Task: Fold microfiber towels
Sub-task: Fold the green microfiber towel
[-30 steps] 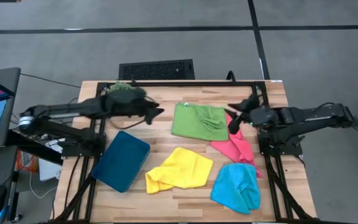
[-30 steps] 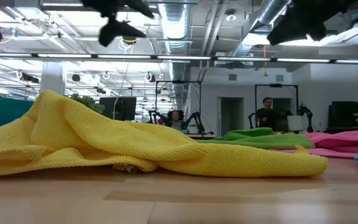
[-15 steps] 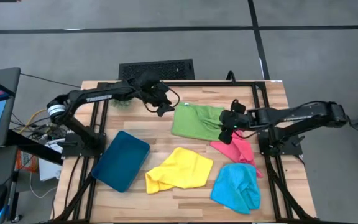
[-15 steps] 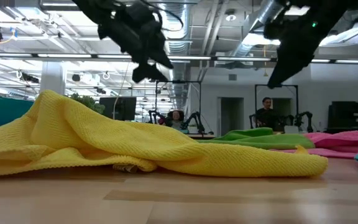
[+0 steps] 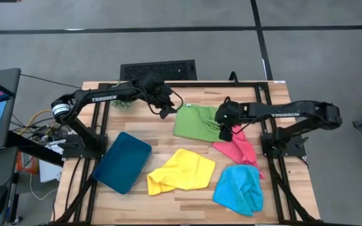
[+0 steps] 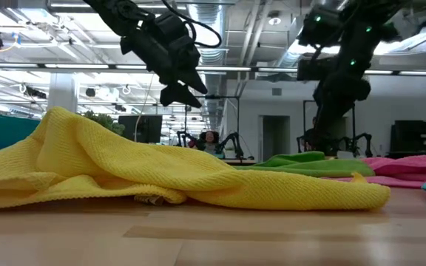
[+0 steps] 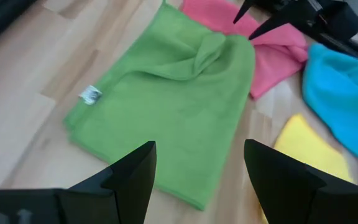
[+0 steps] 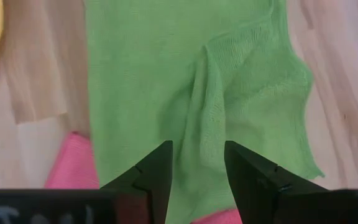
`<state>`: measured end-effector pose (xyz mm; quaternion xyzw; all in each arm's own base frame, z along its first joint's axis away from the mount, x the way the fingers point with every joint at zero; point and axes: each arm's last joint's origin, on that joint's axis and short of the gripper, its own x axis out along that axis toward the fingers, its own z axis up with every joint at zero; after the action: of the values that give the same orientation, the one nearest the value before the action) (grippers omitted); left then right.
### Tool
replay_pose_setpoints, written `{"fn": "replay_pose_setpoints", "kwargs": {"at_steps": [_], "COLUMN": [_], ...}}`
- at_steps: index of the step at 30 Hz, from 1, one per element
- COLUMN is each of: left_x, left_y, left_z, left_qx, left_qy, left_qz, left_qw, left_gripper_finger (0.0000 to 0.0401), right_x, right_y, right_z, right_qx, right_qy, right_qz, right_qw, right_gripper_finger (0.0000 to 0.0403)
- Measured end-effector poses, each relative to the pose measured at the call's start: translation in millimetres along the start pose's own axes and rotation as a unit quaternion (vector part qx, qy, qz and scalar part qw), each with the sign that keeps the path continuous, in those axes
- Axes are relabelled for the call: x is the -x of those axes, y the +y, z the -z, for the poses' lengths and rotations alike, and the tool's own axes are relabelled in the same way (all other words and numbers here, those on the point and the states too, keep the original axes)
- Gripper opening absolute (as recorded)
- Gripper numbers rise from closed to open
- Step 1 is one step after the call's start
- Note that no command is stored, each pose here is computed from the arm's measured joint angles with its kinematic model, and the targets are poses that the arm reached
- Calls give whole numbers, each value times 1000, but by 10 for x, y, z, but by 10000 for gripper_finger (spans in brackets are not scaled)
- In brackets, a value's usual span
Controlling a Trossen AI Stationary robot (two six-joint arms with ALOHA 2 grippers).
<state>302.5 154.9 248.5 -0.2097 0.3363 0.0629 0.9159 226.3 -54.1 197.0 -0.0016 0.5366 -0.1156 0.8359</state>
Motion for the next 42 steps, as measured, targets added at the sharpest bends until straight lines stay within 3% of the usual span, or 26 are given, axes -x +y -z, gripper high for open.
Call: {"fn": "replay_pose_setpoints", "kwargs": {"at_steps": [14, 22, 29, 42], "left_x": [-115, -447, -591, -516], "left_y": [69, 254, 369, 560], "left_z": [-15, 116, 186, 125], "left_qx": [-73, -17, 1, 43], "left_qy": [-11, 21, 32, -3], "left_qz": [-25, -33, -89, -103], "left_qw": [997, 999, 995, 994], "left_gripper_finger": [236, 236, 236, 236], "right_x": [-203, -182, -182, -181], "right_y": [-132, -135, -137, -137], "right_z": [-15, -10, -15, -9], "right_qx": [-3, -3, -3, -17], "right_qy": [18, 17, 14, 18], "right_qz": [-7, -6, -5, -5], "right_qw": [1000, 1000, 1000, 1000], "right_gripper_finger": [167, 164, 161, 157]}}
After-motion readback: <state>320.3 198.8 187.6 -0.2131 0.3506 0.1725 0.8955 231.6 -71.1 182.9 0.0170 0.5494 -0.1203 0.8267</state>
